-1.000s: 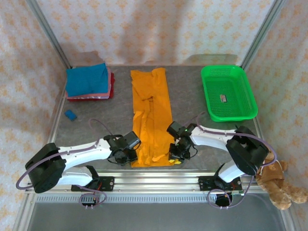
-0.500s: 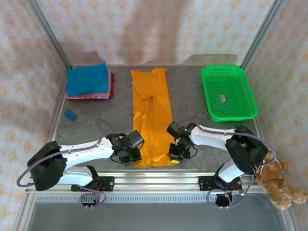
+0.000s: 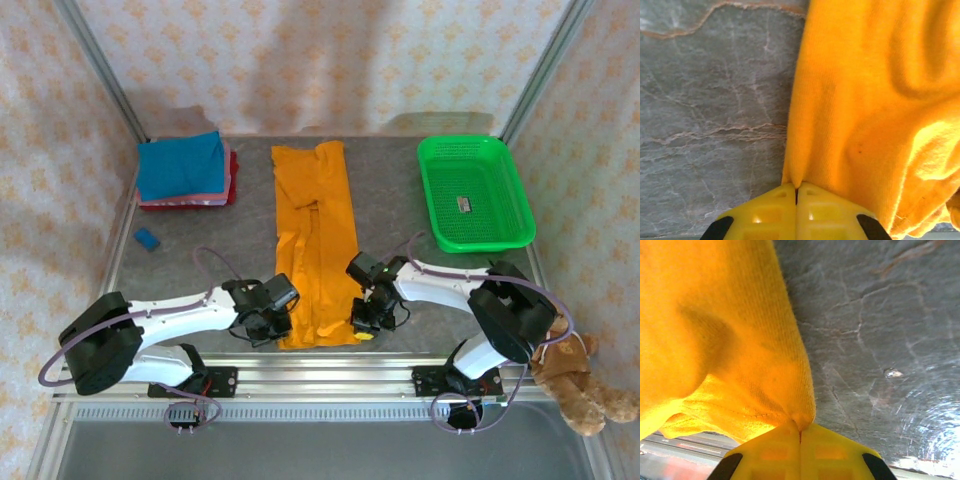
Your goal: Fold and stack the t-shirts
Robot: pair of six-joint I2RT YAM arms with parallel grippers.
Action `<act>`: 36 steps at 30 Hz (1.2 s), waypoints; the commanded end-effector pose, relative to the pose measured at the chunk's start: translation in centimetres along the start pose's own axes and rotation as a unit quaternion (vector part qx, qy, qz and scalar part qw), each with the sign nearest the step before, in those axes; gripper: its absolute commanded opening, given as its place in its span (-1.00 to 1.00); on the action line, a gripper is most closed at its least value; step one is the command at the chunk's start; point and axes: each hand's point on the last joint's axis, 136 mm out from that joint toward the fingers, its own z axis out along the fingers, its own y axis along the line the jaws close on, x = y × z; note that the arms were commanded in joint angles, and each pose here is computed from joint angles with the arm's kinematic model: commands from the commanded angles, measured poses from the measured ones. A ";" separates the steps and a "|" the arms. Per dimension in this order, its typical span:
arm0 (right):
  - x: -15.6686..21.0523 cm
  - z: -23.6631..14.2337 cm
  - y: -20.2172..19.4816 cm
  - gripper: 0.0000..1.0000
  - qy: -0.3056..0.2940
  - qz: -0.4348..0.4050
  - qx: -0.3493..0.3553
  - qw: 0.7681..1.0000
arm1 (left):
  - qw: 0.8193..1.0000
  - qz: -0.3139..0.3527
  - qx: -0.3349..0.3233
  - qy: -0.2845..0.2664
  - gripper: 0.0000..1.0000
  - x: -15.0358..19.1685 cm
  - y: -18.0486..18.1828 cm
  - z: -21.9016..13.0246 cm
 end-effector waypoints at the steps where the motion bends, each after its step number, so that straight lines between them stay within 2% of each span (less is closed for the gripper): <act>1: -0.2 -0.9 0.5 -0.99 -0.019 -0.005 -0.002 1.000 | 1.000 0.004 -0.005 -0.009 -1.00 0.1 0.8 -0.5; 13: -2.3 -4.7 2.5 -1.00 -0.085 -0.005 -0.046 0.995 | 0.999 -0.002 0.035 -0.033 -1.00 -2.3 -1.9 -2.6; 19: -5.7 -7.4 4.2 -1.00 -0.117 -0.005 -0.063 0.991 | 0.996 0.011 0.036 -0.077 -1.00 -6.8 -4.2 -5.2; 27: -11.4 -12.4 6.3 -1.00 -0.168 -0.008 -0.077 0.983 | 0.995 0.019 0.021 -0.092 -1.00 -12.7 -5.8 -7.2; 36: -16.9 -14.8 7.5 -1.00 -0.196 -0.011 -0.067 0.978 | 0.993 0.015 0.028 -0.111 -1.00 -18.9 -6.7 -8.8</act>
